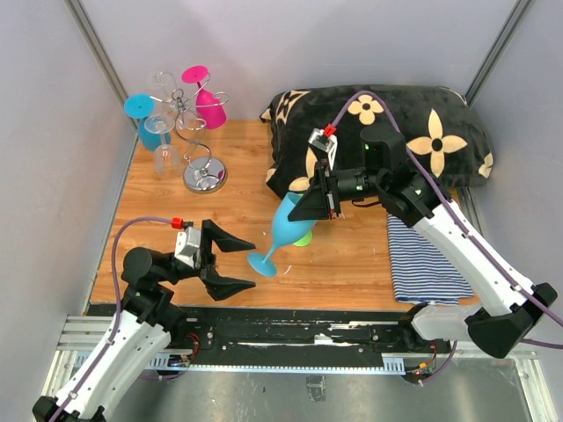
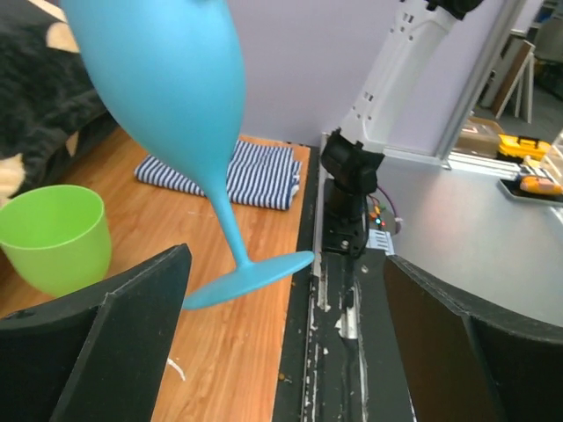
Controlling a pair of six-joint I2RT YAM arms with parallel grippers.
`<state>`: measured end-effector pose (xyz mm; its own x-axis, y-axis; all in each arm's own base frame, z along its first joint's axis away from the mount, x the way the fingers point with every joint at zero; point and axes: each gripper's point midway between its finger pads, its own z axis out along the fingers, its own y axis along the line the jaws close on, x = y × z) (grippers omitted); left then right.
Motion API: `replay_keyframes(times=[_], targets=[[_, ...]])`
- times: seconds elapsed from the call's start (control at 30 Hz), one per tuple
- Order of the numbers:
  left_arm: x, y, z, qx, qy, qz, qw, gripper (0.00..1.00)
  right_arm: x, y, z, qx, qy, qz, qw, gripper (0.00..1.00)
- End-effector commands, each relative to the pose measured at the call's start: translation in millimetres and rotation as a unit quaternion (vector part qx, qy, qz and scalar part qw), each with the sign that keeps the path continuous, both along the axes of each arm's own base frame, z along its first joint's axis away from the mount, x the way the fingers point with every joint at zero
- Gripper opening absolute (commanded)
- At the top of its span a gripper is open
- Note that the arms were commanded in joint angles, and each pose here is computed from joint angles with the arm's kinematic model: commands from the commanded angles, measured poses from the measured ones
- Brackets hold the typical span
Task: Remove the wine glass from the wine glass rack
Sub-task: Place the wine glass at the center of the board.
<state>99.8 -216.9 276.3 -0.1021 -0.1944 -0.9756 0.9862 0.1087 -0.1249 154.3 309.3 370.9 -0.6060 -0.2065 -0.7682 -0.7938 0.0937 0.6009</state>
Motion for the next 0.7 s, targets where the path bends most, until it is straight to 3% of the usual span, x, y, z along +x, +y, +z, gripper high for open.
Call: replay_keyframes(times=[0.0, 0.17, 0.33, 0.5, 0.67], targets=[[11.2, 9.5, 15.0, -0.017, -0.011, 0.065, 0.998, 1.0, -1.1, -19.5, -38.6, -0.08, -0.031, -0.04, 0.995, 0.01], [34.3, 24.9, 23.4, -0.038, 0.017, 0.16, 0.986, 1.0, -10.3, -40.4, -76.0, -0.168, -0.089, -0.07, 0.979, 0.01], [55.6, 33.2, 18.3, -0.039, 0.058, 0.218, 0.973, 1.0, 8.7, -70.3, -104.8, -0.229, -0.148, -0.152, 0.95, 0.01], [76.7, 44.8, 8.0, -0.04, 0.102, 0.281, 0.954, 1.0, 46.4, -113.6, -123.6, -0.282, -0.174, -0.308, 0.892, 0.01], [88.1, 57.3, 5.0, -0.056, 0.114, 0.327, 0.937, 1.0, 64.4, -148.4, -131.4, -0.305, -0.202, -0.398, 0.841, 0.01]])
